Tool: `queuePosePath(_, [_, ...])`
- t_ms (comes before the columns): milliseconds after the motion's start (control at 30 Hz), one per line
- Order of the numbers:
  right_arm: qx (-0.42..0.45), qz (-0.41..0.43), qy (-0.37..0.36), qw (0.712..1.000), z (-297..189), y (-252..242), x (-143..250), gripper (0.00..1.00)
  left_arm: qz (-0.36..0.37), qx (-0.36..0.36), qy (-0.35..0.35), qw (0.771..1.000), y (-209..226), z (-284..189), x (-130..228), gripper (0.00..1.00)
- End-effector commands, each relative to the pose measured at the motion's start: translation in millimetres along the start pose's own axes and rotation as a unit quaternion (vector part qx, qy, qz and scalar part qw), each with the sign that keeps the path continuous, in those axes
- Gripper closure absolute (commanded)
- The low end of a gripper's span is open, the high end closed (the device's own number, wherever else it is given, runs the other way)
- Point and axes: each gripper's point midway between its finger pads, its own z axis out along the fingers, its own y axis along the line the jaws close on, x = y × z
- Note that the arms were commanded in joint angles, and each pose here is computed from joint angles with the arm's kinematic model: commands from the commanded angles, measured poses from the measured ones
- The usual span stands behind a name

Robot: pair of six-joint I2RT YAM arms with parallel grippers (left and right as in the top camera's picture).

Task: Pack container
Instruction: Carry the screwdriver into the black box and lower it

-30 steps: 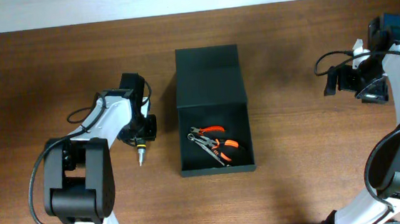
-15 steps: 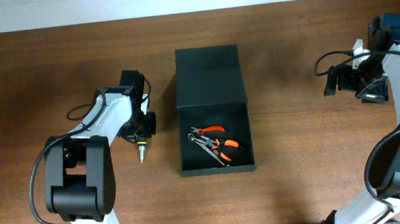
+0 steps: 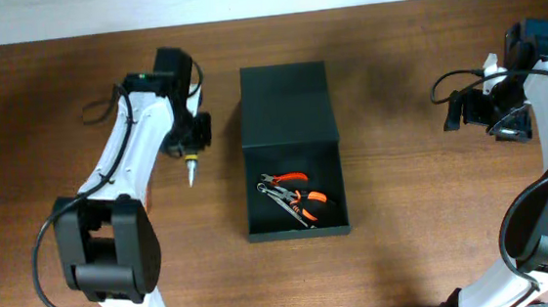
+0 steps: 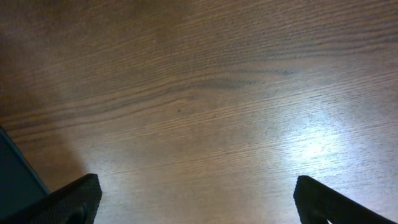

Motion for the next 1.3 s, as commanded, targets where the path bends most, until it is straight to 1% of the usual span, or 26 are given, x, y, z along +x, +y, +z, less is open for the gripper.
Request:
queuePosePath(0, [0.001,0.001,-0.004,1.0,-2,0,0,0.01,0.095,0.056,-0.073,0.991,-50,-60,-20,0.86])
queuePosePath(67, [0.001,0.001,-0.004,1.0,-2,0,0,0.01,0.148,0.078,-0.099,0.981,-79,-80,-22,0.86])
queuePosePath(167, [0.001,0.001,-0.004,1.0,-2,0,0,0.01,0.203,0.106,-0.124,0.966,-123,-100,-18,0.86])
queuePosePath(333, [0.001,0.001,-0.004,1.0,-2,0,0,0.01,0.269,0.126,-0.129,0.946,-181,-104,3,0.86])
queuePosePath(433, [0.001,0.001,-0.004,1.0,-2,0,0,0.01,0.295,0.12,-0.132,0.939,-198,-104,11,0.86])
queuePosePath(600, [0.001,0.001,-0.004,1.0,-2,0,0,0.01,0.326,0.112,-0.117,0.931,-207,-95,21,0.86])
queuePosePath(733, [0.001,0.001,-0.004,1.0,-2,0,0,0.01,0.341,0.106,-0.083,0.93,-205,-70,28,0.86])
queuePosePath(833, [0.001,0.001,-0.004,1.0,-2,0,0,0.01,0.342,0.113,-0.049,0.932,-205,-50,39,0.86])
queuePosePath(967, [0.001,0.0,-0.004,1.0,-2,0,0,0.01,0.341,0.157,-0.006,0.927,-217,-31,56,0.86])
queuePosePath(1100, [0.001,0.001,-0.004,1.0,-2,0,0,0.01,0.34,0.158,0.01,0.927,-218,-18,60,0.85])
queuePosePath(1200, [0.001,0.0,-0.004,1.0,-2,0,0,0.01,0.34,0.156,0.018,0.927,-218,-10,61,0.82])
queuePosePath(1267, [0.001,0.001,-0.004,1.0,-2,0,0,0.01,0.339,0.154,0.025,0.928,-218,-3,61,0.81])
